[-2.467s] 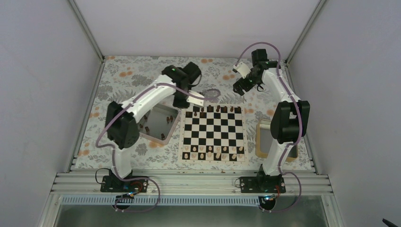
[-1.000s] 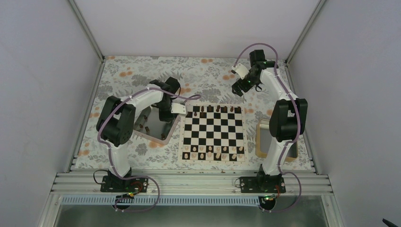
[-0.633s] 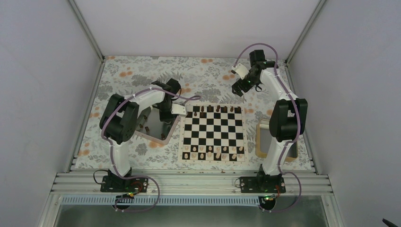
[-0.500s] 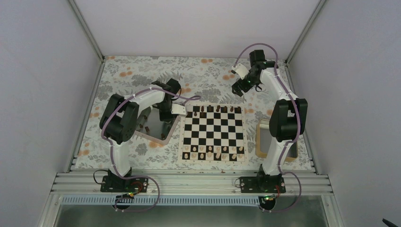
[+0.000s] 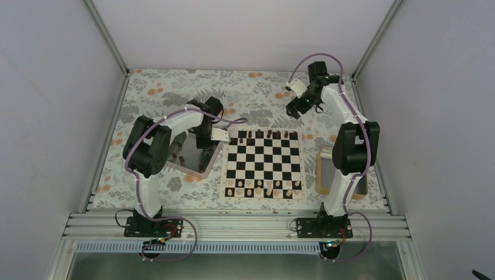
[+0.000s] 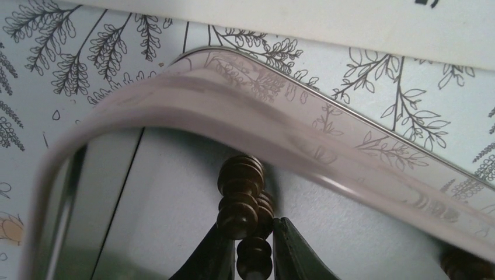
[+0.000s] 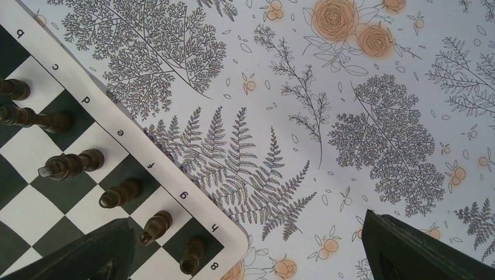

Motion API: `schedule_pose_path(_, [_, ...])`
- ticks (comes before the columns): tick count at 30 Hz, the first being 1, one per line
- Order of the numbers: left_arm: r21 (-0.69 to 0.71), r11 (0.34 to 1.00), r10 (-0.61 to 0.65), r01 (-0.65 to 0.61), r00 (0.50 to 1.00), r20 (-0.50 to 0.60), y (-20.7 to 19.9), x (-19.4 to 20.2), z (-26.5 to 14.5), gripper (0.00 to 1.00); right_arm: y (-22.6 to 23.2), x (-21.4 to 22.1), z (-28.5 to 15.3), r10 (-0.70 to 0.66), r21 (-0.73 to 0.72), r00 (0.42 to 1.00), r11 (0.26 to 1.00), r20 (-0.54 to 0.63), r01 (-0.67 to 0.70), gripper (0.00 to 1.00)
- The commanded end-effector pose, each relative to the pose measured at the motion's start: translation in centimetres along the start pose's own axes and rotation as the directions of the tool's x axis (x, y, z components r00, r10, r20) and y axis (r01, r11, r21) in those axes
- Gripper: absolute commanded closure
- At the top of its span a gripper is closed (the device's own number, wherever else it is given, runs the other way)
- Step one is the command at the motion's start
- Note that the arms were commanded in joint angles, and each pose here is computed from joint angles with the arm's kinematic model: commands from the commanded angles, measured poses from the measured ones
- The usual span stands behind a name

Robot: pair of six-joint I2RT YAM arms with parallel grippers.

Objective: Set up the chess pieces on the board
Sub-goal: Pick up the chess piece from the storage box, then place the chess piece on the chessboard.

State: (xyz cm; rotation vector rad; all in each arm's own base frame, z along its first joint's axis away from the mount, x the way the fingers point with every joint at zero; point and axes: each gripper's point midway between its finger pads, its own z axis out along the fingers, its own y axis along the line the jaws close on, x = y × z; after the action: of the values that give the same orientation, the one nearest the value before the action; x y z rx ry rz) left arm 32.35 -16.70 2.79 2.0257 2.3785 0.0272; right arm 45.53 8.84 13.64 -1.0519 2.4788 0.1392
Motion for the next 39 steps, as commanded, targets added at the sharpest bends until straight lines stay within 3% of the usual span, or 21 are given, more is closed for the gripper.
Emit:
schedule_pose_path(1, [-0.030, 1.000, -0.008, 0.008, 1.000, -0.002, 1.0, 0.1, -0.3, 0.85, 0.4, 0.2, 0.4, -0.011, -0.014, 1.000, 1.000, -0.013, 0.011, 0.00])
schedule_pose_path(14, [-0.076, 0.997, -0.005, 0.006, 1.000, 0.019, 2.1, 0.0, -3.7, 0.91, 0.4, 0.3, 0.4, -0.012, -0.013, 1.000, 1.000, -0.013, 0.012, 0.00])
schedule_pose_path(19, [-0.161, 0.987, 0.007, 0.002, 0.998, 0.055, 3.8, -0.9, -8.8, 0.91, 0.5, 0.2, 0.4, -0.012, -0.014, 1.000, 1.000, -0.012, 0.012, 0.00])
schedule_pose_path(23, [-0.208, 0.976, 0.080, -0.060, 0.993, 0.092, 4.3, -4.2, -11.7, 0.91, 0.4, 0.3, 0.4, -0.012, -0.012, 1.000, 1.000, -0.014, 0.012, 0.00])
schedule_pose_path(31, [-0.223, 0.946, 0.267, -0.236, 0.956, 0.121, 3.7, -13.2, -12.2, 0.90, -0.5, -0.5, -0.4, 0.016, 0.018, 1.000, 1.000, 0.013, -0.016, 0.00])
schedule_pose_path(39, [-0.171, 0.907, 0.408, -0.384, 0.903, 0.136, 1.3, -19.8, -9.0, 0.90, -2.0, 0.2, 0.0, 0.058, 0.055, 0.998, 0.997, -0.008, -0.058, 0.00])
